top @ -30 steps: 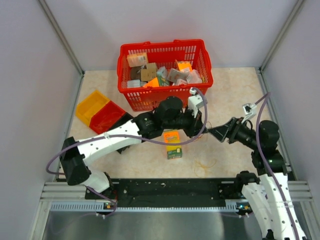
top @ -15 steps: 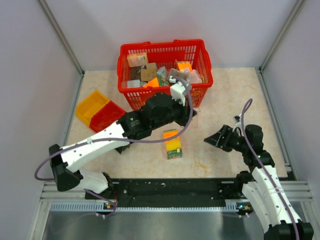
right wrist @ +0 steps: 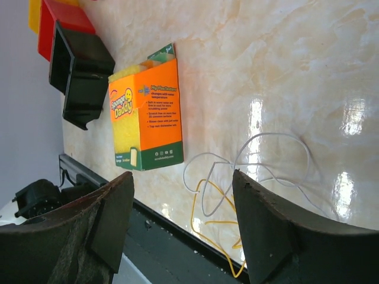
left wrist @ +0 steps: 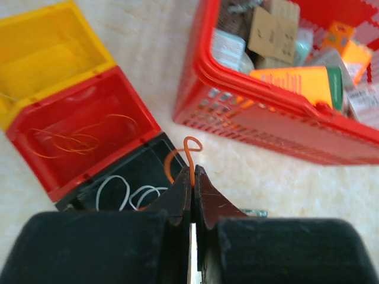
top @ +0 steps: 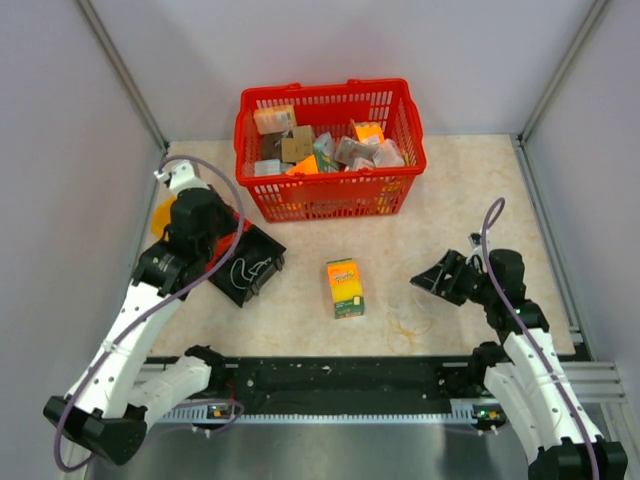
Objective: Untangle the cables
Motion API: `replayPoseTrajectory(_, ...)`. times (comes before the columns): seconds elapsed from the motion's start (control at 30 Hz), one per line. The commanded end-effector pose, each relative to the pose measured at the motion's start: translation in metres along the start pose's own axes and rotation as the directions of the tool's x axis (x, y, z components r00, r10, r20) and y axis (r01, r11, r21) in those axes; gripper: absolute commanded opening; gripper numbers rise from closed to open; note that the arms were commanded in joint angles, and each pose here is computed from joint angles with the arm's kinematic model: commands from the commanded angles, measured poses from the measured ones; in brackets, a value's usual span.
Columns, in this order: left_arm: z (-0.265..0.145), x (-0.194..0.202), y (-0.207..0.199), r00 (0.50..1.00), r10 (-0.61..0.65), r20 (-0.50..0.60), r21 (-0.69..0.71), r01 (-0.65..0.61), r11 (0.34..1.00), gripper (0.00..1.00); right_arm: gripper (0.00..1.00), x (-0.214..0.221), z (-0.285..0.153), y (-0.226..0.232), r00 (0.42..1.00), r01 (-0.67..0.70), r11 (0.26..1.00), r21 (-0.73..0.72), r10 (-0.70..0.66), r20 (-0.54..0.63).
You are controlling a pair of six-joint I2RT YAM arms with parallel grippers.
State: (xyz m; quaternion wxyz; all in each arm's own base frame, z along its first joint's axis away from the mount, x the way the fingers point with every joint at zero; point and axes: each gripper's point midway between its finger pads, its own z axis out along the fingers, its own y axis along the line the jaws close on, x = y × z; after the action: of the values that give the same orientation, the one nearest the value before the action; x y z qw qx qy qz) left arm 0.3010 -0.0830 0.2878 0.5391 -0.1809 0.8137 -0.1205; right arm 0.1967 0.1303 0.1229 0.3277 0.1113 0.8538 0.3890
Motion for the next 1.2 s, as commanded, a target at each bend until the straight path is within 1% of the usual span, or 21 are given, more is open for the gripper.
replayPoseTrajectory(0.0,-0.002,-0.029,0.04,0.991,-0.061,0.119,-0.17,0.081,0.982,0.0,0.67,-0.016,-0.007,0.017,0.998,0.055,0.998,-0.026,-0.054,0.045)
replayPoseTrajectory(0.13,0.009,-0.037,0.066,0.988,-0.08,0.131,-0.271,0.113,0.956,0.0,0.66,-0.016,-0.011,0.02,0.997,0.056,0.998,-0.028,-0.055,0.049)
replayPoseTrajectory(0.2,0.015,-0.039,0.079,0.983,-0.113,0.143,-0.306,0.153,0.94,0.02,0.66,-0.016,-0.012,0.02,0.997,0.057,0.998,-0.025,-0.056,0.055)
replayPoseTrajectory(0.3,0.03,-0.039,0.093,0.972,-0.18,0.154,-0.309,0.22,0.925,0.02,0.66,-0.016,-0.014,0.021,0.996,0.059,0.998,-0.025,-0.057,0.062)
replayPoseTrajectory(0.37,0.042,-0.035,0.097,0.963,-0.235,0.135,-0.287,0.265,0.921,0.0,0.66,-0.016,-0.015,0.021,0.997,0.059,0.998,-0.023,-0.057,0.059)
replayPoseTrajectory(0.43,0.057,-0.028,0.105,0.955,-0.275,0.114,-0.303,0.297,0.906,0.0,0.66,-0.015,-0.017,0.022,0.996,0.063,0.998,-0.024,-0.061,0.061)
replayPoseTrajectory(0.47,0.062,-0.027,0.115,0.95,-0.292,0.115,-0.328,0.314,0.891,0.05,0.66,-0.015,-0.017,0.021,0.996,0.062,0.998,-0.021,-0.06,0.062)
replayPoseTrajectory(0.57,0.08,-0.014,0.124,0.936,-0.35,0.04,-0.358,0.34,0.869,0.54,0.66,-0.014,-0.018,0.02,0.996,0.061,0.998,-0.018,-0.06,0.061)
replayPoseTrajectory(0.6,0.084,-0.007,0.122,0.93,-0.367,0.006,-0.364,0.344,0.865,0.69,0.66,-0.014,-0.018,0.02,0.996,0.063,0.998,-0.016,-0.062,0.061)
replayPoseTrajectory(0.63,0.086,-0.003,0.12,0.927,-0.374,-0.021,-0.365,0.341,0.866,0.81,0.66,-0.013,-0.019,0.02,0.996,0.066,0.998,-0.015,-0.065,0.06)
replayPoseTrajectory(0.73,0.085,0.009,0.116,0.918,-0.386,-0.087,-0.364,0.331,0.871,0.91,0.66,-0.013,-0.019,0.017,0.995,0.066,0.998,-0.002,-0.066,0.068)
replayPoseTrajectory(0.8,0.08,0.013,0.112,0.918,-0.38,-0.11,-0.343,0.324,0.882,0.89,0.66,-0.012,-0.018,0.015,0.996,0.064,0.998,0.005,-0.064,0.064)
replayPoseTrajectory(0.9,0.07,0.022,0.087,0.915,-0.353,-0.194,-0.201,0.315,0.928,0.84,0.66,-0.013,-0.016,0.011,0.995,0.076,0.997,0.02,-0.077,0.061)
replayPoseTrajectory(0.97,0.059,0.026,0.058,0.917,-0.302,-0.261,-0.021,0.308,0.951,0.82,0.66,-0.014,-0.014,0.007,0.995,0.078,0.996,0.039,-0.08,0.057)
replayPoseTrajectory(1.0,0.053,0.027,0.043,0.919,-0.275,-0.281,0.071,0.306,0.949,0.81,0.66,-0.015,-0.013,0.005,0.995,0.077,0.996,0.046,-0.079,0.053)
replayPoseTrajectory(1.03,0.044,0.026,0.025,0.925,-0.244,-0.291,0.184,0.304,0.935,0.81,0.66,-0.015,-0.011,0.003,0.996,0.071,0.996,0.054,-0.074,0.05)
replayPoseTrajectory(1.1,0.026,0.023,-0.008,0.942,-0.174,-0.286,0.351,0.272,0.896,0.82,0.65,-0.014,-0.007,-0.002,0.997,0.064,0.996,0.069,-0.066,0.031)
replayPoseTrajectory(1.17,0.006,0.027,-0.042,0.959,-0.094,-0.267,0.456,0.212,0.864,0.84,0.64,-0.013,-0.002,-0.009,0.999,0.053,0.994,0.093,-0.054,0.003)
